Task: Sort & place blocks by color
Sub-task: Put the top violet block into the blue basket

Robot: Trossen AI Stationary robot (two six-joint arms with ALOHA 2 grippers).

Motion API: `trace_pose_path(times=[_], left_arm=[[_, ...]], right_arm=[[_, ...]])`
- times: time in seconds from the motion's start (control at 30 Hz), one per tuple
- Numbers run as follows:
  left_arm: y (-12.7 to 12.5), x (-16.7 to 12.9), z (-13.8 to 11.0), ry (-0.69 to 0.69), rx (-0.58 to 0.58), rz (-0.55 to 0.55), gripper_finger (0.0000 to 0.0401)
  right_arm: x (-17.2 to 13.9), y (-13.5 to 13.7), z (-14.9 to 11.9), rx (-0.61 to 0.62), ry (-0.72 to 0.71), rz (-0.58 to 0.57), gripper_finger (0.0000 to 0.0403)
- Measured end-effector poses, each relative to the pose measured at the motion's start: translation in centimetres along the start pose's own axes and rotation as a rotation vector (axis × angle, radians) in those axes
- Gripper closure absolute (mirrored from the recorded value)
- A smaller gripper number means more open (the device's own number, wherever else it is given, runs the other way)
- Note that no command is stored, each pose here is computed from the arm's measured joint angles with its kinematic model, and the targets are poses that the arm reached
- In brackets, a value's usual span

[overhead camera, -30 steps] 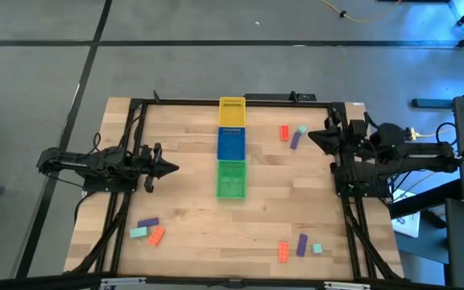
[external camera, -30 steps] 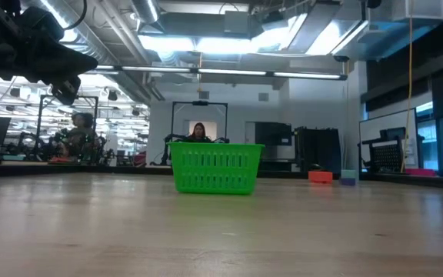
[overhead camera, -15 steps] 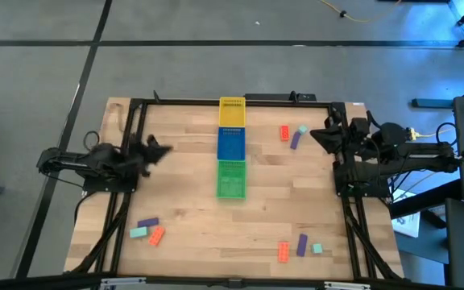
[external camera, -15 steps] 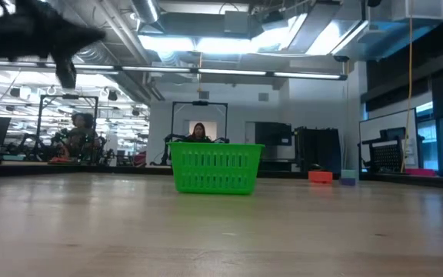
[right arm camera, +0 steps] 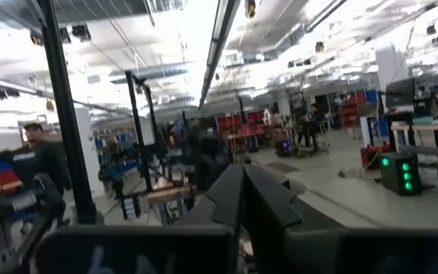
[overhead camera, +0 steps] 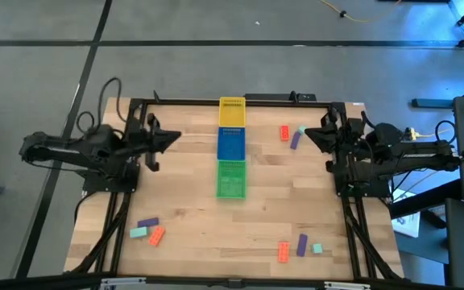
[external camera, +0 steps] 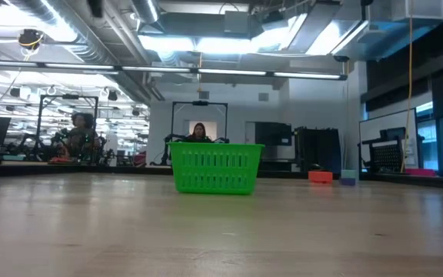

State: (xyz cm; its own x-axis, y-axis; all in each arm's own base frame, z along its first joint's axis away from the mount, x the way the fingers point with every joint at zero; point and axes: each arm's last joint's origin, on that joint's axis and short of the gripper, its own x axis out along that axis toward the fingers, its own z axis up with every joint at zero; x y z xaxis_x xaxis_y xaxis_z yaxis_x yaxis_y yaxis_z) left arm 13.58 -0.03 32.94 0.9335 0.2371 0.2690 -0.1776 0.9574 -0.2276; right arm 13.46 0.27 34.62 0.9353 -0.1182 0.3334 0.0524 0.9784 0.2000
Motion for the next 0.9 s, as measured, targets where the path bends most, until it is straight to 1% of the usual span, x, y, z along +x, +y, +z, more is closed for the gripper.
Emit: trace_pose_path(times=[0.07, 0.13, 0.23, 0.3, 0.4, 0.47, 0.57, 0.63, 0.7, 0.77, 0.83, 0.9], left_arm=[[-0.5, 1.2, 1.1, 0.036, 0.071, 0.006, 0.0401], [-0.9, 2.0, 2.0, 0.042, 0.111, 0.03, 0.0401], [-1.2, 2.8, 2.9, 0.03, 0.119, 0.032, 0.0401], [-1.2, 3.0, 3.0, 0.027, 0.117, 0.046, 0.0401], [-1.2, 2.9, 3.0, 0.029, 0.093, 0.058, 0.0401], [-1.2, 2.9, 3.0, 0.034, 0.083, 0.056, 0.0401], [-1.2, 2.9, 3.0, 0.035, 0.082, 0.055, 0.0401], [-1.2, 2.9, 3.0, 0.033, 0.071, 0.067, 0.0401], [-1.0, 2.9, 3.0, 0.023, 0.034, 0.122, 0.0401], [-0.9, 2.9, 3.0, 0.013, 0.007, 0.17, 0.0401], [-0.7, 2.9, 3.1, 0.011, 0.006, 0.18, 0.0401], [-0.5, 3.0, 3.1, 0.006, -0.01, 0.183, 0.0401]], right_arm=[[0.0, 0.0, -0.3, -0.005, 0.028, -0.004, 0.0382], [0.0, -0.1, -0.6, -0.011, 0.056, -0.009, 0.0382], [0.0, -0.1, -0.9, -0.017, 0.095, -0.015, 0.0382], [0.0, -0.2, -1.1, -0.012, 0.11, -0.018, 0.0382], [-0.1, -0.4, -1.5, 0.041, 0.149, -0.068, 0.0377], [-0.1, -0.6, -2.0, 0.091, 0.188, -0.117, 0.0363], [0.4, -0.7, -2.6, 0.14, 0.276, -0.21, 0.032], [1.2, -0.8, -2.6, 0.147, 0.355, -0.287, 0.0282], [2.2, -1.1, -2.7, 0.133, 0.465, -0.402, 0.0244], [3.1, -1.7, -2.9, 0.128, 0.584, -0.565, 0.021], [3.7, -2.7, -3.6, 0.126, 0.707, -0.749, 0.0183], [3.9, -3.7, -4.5, 0.153, 0.82, -0.914, 0.0163]])
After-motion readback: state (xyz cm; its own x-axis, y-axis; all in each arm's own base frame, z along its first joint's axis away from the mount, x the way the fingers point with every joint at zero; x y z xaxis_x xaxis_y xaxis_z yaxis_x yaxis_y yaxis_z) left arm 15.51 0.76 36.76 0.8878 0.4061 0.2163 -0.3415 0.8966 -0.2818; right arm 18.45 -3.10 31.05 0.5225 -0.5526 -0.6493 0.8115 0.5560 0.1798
